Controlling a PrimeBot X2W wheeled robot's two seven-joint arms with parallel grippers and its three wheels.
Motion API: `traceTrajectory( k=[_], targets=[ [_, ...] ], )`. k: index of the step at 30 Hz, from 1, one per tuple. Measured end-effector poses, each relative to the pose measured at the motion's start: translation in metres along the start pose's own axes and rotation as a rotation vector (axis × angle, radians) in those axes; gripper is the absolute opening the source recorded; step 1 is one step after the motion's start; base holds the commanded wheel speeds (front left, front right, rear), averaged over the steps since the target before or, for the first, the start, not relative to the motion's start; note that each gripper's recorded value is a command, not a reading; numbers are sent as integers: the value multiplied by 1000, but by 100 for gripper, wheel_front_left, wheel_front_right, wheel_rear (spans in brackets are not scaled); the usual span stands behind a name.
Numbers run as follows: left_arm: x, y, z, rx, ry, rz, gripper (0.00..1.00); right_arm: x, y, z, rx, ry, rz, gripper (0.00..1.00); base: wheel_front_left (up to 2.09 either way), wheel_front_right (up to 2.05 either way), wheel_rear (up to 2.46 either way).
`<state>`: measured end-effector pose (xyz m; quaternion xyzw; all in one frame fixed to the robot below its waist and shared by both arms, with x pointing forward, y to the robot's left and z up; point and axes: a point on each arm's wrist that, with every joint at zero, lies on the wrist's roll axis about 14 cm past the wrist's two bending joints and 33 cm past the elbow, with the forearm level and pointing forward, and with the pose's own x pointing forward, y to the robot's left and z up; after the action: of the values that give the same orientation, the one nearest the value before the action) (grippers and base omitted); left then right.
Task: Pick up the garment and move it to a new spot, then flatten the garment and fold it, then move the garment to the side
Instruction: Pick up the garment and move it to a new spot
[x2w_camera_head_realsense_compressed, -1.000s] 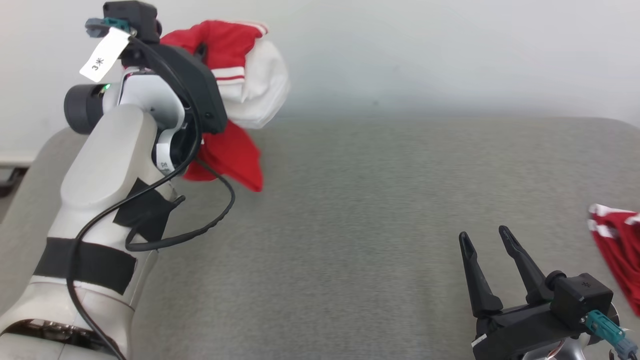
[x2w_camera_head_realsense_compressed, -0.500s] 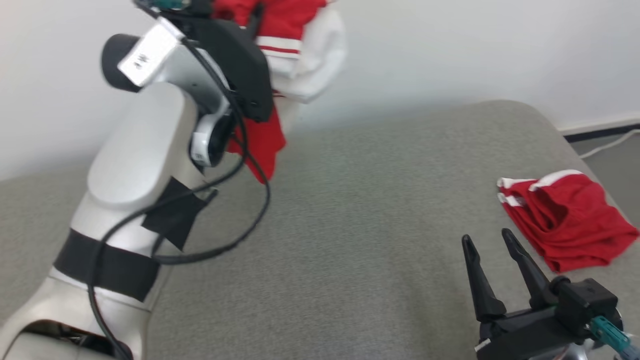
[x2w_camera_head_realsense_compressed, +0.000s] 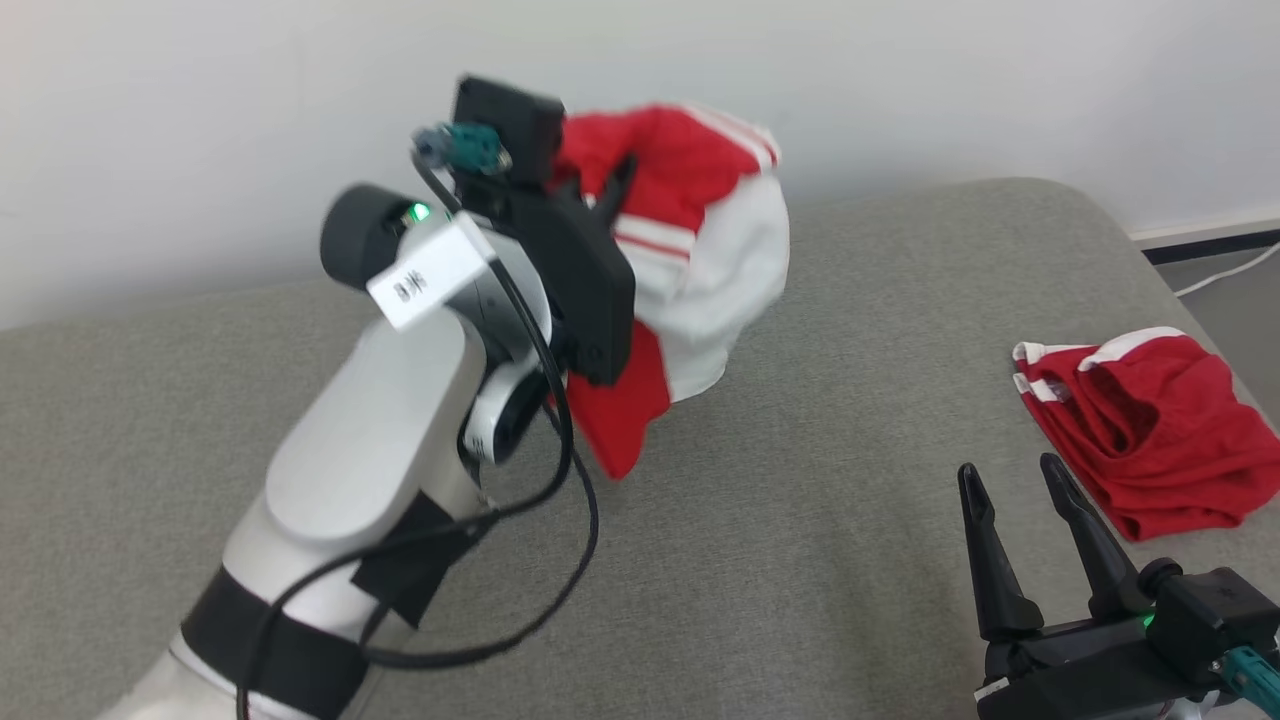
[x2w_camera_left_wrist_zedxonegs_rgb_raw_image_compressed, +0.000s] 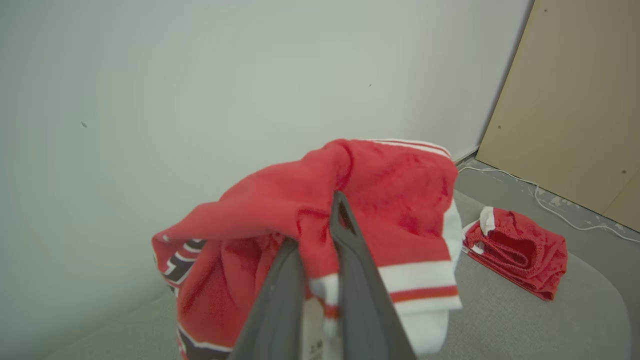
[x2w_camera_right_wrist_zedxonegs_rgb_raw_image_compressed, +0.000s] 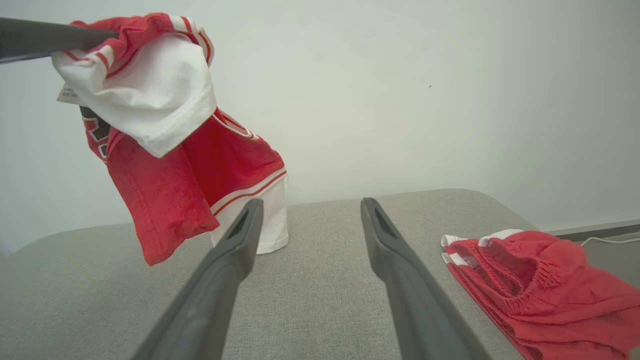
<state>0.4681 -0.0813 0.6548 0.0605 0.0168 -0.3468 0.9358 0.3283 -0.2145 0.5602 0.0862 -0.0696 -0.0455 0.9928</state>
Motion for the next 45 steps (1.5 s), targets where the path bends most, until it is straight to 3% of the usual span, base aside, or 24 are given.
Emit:
traceTrajectory(
  k=[9, 11, 12, 19, 25, 32, 37, 45],
  targets=[
    [-25, 19, -101, -39, 244, 49, 0, 17, 20, -10, 14, 23, 57, 100, 0, 0, 0],
    [-29, 24, -115, -48, 279, 62, 89, 20, 26, -12, 20, 28, 74, 100, 0, 0, 0],
    [-32, 27, -124, -52, 303, 70, 100, 23, 29, -13, 23, 30, 85, 100, 0, 0, 0],
    [-40, 30, -147, -80, 353, 80, 100, 30, 35, -18, 25, 41, 102, 100, 0, 0, 0],
    [-40, 36, -141, -85, 326, 91, 100, 30, 35, -22, 25, 52, 101, 100, 0, 0, 0],
    [-46, 50, -93, -127, 91, 138, 100, 31, 34, -20, 32, 38, 96, 100, 0, 0, 0],
    [-76, 73, -76, -143, -70, 233, 100, 28, 35, -20, 38, 35, 94, 100, 0, 0, 0],
    [-137, 81, -99, -189, -164, 349, 100, 25, 31, -9, 43, -7, 82, 100, 0, 0, 0]
  ],
)
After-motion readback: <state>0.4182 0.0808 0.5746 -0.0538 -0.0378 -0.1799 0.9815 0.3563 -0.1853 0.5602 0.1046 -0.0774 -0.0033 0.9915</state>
